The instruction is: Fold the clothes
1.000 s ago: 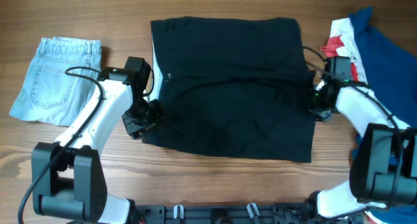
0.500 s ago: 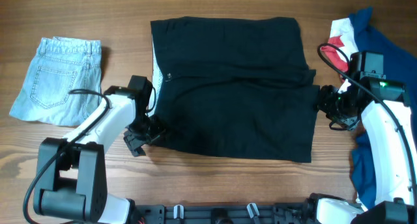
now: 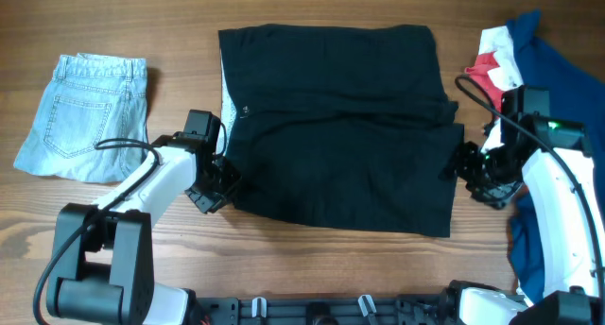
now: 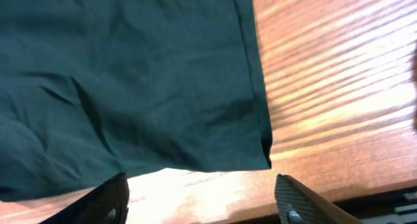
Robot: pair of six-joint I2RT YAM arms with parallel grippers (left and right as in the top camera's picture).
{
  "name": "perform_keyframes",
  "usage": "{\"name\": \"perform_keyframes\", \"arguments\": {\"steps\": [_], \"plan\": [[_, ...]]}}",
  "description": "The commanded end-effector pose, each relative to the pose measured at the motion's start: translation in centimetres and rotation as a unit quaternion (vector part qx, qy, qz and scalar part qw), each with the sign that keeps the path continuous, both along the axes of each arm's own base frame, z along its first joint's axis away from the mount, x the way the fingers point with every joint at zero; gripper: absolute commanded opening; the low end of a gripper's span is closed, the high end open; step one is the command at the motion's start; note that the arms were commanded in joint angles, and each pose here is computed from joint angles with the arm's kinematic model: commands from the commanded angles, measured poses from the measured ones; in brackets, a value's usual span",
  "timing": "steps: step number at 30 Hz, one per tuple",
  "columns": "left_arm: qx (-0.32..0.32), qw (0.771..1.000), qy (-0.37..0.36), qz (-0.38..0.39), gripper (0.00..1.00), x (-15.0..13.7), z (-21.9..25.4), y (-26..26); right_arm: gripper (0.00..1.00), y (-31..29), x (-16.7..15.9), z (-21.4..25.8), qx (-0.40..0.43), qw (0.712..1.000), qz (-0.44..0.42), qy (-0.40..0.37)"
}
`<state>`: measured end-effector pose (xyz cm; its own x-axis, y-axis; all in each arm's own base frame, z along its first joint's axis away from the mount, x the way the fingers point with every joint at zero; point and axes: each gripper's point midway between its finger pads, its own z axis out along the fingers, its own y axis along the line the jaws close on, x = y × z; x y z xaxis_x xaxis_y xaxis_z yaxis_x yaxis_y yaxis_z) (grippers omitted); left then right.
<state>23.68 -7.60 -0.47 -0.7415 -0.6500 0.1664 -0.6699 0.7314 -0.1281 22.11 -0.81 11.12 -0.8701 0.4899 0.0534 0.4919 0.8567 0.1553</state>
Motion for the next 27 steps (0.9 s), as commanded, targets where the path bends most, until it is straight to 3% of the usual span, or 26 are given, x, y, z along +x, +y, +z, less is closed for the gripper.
{"name": "perform_keyframes", "arguments": {"steps": [1, 8, 15, 22, 24, 25, 27], "plan": [[0.019, 0.999, 0.049, -0.004, 0.04, -2.5, -0.8, 0.9, 0.73, 1.1, -1.9, -1.4, 0.025, 0.999, -0.006, 0.030], [0.020, 0.997, 0.068, -0.030, 0.04, -3.6, -0.6, 1.1, 0.72, 4.2, -5.6, -5.4, 0.106, 0.988, -0.057, 0.092], [0.020, 0.997, 0.067, -0.031, 0.05, -3.6, -0.7, 1.1, 0.75, 4.9, -9.2, -8.0, 0.109, 0.976, -0.106, 0.153], [0.019, 0.997, 0.069, -0.043, 0.04, -3.8, -0.6, 1.1, 0.73, 4.1, -7.3, -10.2, 0.087, 0.977, -0.161, 0.109], [0.020, 0.996, 0.075, -0.043, 0.04, -4.1, -0.6, 1.2, 0.65, 3.2, -6.4, -10.7, 0.065, 0.978, -0.179, 0.090], [0.020, 0.996, 0.077, -0.044, 0.04, -4.2, -0.6, 1.2, 0.57, 2.9, -5.9, -10.8, 0.058, 0.978, -0.181, 0.080], [0.020, 0.996, 0.081, -0.045, 0.04, -4.4, -0.5, 1.2, 0.24, 2.8, -5.6, -10.9, 0.057, 0.979, -0.181, 0.072]]}}
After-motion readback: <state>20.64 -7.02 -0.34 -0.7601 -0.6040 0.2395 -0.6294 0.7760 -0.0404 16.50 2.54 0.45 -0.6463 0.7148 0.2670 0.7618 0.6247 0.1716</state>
